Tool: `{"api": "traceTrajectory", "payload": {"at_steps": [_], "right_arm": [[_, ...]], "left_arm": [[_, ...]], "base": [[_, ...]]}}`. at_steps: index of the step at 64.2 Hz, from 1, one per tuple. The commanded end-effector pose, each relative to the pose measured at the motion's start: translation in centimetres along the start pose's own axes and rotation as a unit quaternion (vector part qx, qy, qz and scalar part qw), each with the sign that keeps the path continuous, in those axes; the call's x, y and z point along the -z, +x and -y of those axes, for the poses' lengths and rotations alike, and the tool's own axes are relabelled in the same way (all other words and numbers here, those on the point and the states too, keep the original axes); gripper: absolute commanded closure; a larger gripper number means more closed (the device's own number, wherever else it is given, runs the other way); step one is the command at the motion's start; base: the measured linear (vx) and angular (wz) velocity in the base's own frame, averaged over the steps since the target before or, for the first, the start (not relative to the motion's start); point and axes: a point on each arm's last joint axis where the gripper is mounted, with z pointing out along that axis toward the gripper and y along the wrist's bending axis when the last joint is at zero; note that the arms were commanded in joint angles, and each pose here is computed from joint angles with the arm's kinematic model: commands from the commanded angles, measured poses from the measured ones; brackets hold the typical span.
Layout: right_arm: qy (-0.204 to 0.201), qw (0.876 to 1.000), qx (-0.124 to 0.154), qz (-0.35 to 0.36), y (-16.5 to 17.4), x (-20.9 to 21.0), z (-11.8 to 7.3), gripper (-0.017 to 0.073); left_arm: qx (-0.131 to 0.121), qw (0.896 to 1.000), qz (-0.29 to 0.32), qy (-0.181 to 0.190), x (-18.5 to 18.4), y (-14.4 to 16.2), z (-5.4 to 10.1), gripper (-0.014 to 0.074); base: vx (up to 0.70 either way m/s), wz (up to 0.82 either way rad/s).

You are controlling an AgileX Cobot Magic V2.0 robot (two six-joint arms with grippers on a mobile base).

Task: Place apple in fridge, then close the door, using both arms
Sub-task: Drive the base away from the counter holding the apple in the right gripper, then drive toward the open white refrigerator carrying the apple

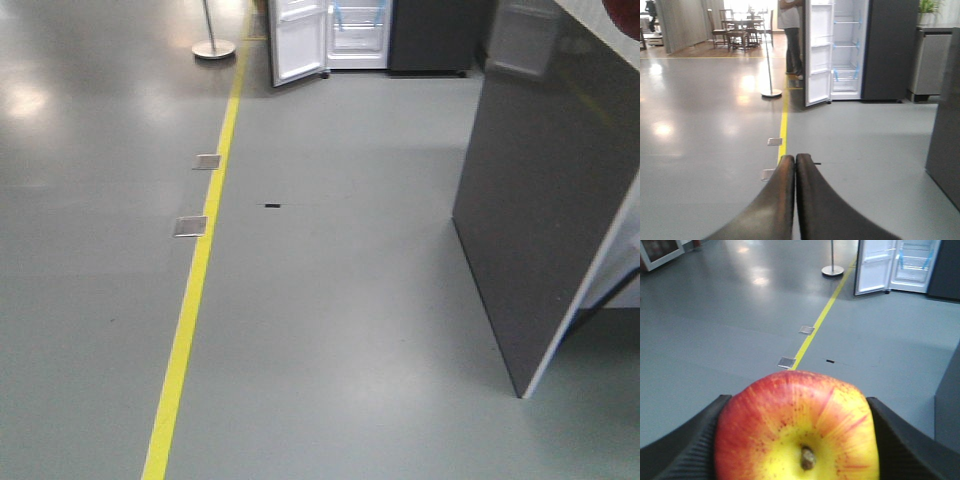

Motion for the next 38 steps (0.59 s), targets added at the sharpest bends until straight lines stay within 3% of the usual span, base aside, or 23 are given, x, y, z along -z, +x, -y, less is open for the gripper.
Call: {"api": "traceTrajectory", "payload": {"at_steps": [1, 38], "right_arm": [[0.007, 0.998, 0.004, 0.058, -1.38, 1.28, -0.29, 0.0363], [0.007, 0.998, 0.004, 0.058, -1.38, 1.28, -0.29, 0.0363]], "left_arm": [[0.005, 0.999, 0.053, 0.007, 0.27, -1.34, 0.15, 0.0600], [0.005, 0.998, 0.052, 0.022, 0.26, -1.32, 0.32, 0.0600]], "base": [[0.10, 0.31], [0.10, 0.18]]}}
